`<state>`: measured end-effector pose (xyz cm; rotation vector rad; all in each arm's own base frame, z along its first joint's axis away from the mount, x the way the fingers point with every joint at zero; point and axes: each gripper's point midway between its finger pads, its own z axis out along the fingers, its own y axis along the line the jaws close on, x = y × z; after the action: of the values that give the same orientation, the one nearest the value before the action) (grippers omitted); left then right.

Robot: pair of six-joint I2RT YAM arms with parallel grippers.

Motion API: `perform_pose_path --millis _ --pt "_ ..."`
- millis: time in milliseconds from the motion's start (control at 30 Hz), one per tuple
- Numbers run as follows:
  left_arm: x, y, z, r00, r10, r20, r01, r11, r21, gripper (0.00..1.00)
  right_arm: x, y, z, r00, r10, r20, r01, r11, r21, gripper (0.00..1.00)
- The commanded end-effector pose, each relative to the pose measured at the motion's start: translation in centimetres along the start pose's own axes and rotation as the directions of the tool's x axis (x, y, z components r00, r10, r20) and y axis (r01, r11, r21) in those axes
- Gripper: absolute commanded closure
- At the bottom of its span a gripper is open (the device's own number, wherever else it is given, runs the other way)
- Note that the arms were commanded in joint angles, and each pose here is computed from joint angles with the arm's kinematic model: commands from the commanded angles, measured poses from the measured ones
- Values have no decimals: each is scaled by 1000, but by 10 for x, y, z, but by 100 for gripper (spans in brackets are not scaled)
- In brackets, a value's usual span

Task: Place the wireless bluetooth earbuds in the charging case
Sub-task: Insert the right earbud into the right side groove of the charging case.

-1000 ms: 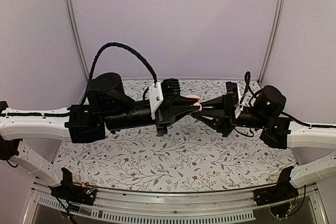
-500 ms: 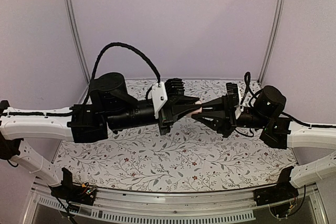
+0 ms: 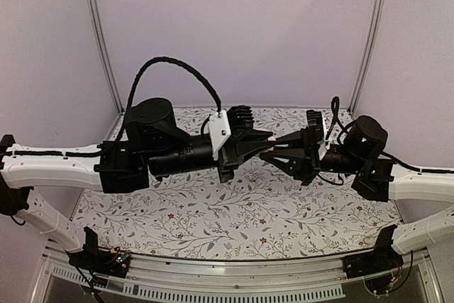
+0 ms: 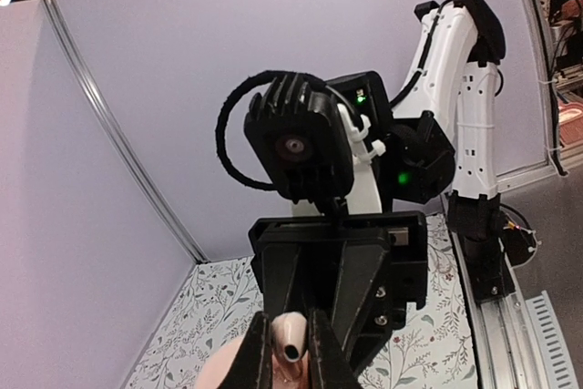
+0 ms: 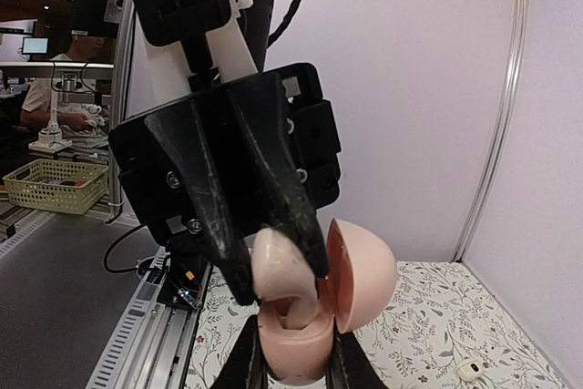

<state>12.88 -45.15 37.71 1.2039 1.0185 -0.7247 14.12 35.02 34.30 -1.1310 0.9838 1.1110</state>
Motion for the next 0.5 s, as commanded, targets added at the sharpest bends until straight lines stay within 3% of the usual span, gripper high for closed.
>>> perform_pose_path --millis 0,467 --pt "0 -2 1 1000 -19 -13 19 1000 -10 92 -26 2 -5 997 -35 68 34 999 18 100" --pt "-6 2 2 997 -72 31 73 997 -33 94 -34 -6 -6 993 -42 106 35 997 62 100"
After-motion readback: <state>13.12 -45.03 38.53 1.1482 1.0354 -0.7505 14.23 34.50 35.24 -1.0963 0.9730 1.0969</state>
